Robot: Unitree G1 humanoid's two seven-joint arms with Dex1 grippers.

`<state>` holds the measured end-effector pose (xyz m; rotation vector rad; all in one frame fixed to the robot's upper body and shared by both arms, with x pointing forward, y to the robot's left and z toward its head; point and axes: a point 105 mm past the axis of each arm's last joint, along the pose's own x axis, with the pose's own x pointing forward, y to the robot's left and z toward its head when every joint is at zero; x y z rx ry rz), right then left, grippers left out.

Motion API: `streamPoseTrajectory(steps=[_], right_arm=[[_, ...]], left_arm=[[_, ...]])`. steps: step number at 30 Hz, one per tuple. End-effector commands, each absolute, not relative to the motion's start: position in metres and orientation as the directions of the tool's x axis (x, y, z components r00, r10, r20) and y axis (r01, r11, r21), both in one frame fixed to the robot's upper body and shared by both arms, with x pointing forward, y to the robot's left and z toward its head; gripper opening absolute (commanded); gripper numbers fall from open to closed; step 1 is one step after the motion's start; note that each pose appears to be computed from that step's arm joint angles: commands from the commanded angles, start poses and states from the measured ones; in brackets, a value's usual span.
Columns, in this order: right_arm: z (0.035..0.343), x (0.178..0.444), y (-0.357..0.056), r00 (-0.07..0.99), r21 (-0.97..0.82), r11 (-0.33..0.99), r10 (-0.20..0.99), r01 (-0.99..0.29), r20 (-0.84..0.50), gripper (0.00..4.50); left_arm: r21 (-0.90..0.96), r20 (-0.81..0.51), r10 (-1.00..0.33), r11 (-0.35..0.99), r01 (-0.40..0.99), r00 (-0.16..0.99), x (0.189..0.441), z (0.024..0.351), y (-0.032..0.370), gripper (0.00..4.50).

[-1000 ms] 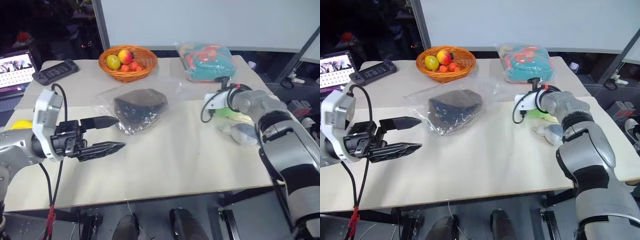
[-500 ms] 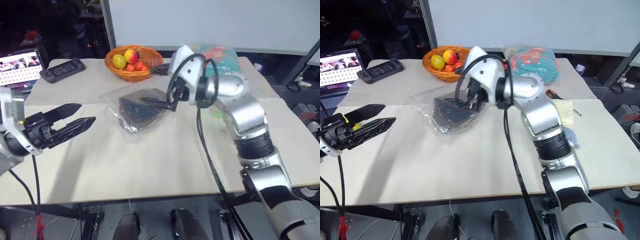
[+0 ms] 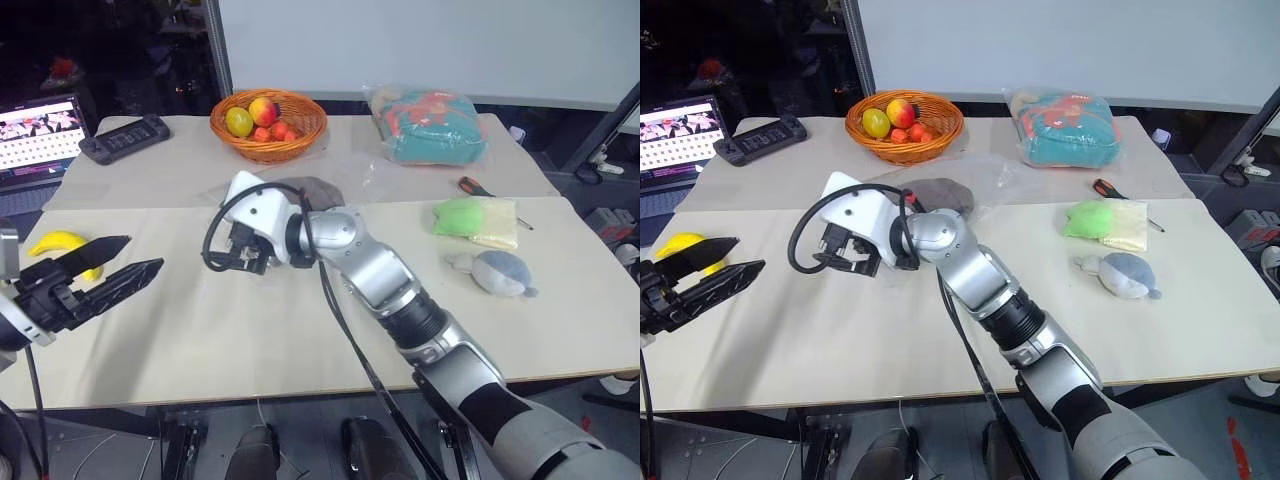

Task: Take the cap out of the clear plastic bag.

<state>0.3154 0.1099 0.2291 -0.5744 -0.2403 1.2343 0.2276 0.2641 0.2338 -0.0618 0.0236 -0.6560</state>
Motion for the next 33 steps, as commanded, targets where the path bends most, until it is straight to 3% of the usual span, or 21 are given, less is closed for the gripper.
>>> streamPoseTrajectory(steps=[1,5,10,19,23,31,33], right_arm=[[0.232,0.316,0.126,0.358,-0.671,0.205,0.929,-0.712,-0.096,4.44],[0.226,0.335,0.131,0.467,-0.864,0.202,0.883,-0.462,-0.043,4.44],[0.231,0.354,0.124,0.541,-0.943,0.227,0.839,-0.243,0.063,4.44],[0.208,0.377,0.102,0.615,-0.967,0.183,0.788,-0.177,0.036,4.44],[0.201,0.382,0.087,0.630,-0.963,0.181,0.776,-0.200,0.014,3.38],[0.203,0.399,0.048,0.707,-0.964,0.201,0.707,-0.172,0.021,0.64],[0.211,0.395,0.041,0.699,-0.925,0.279,0.715,-0.257,0.022,0.10]], left_arm=[[-0.003,0.038,-0.613,0.789,0.614,0.789,0.225,0.246,0.261,4.50],[-0.004,0.044,-0.616,0.787,0.616,0.787,0.228,0.246,0.259,4.50],[-0.006,0.055,-0.613,0.789,0.614,0.788,0.231,0.248,0.259,4.50],[-0.005,0.062,-0.635,0.771,0.637,0.770,0.238,0.251,0.253,4.50],[-0.007,0.057,-0.666,0.745,0.667,0.744,0.239,0.251,0.246,4.50],[-0.019,0.062,-0.683,0.728,0.685,0.728,0.244,0.248,0.241,4.50],[-0.022,0.059,-0.688,0.724,0.690,0.724,0.244,0.248,0.241,4.50]])
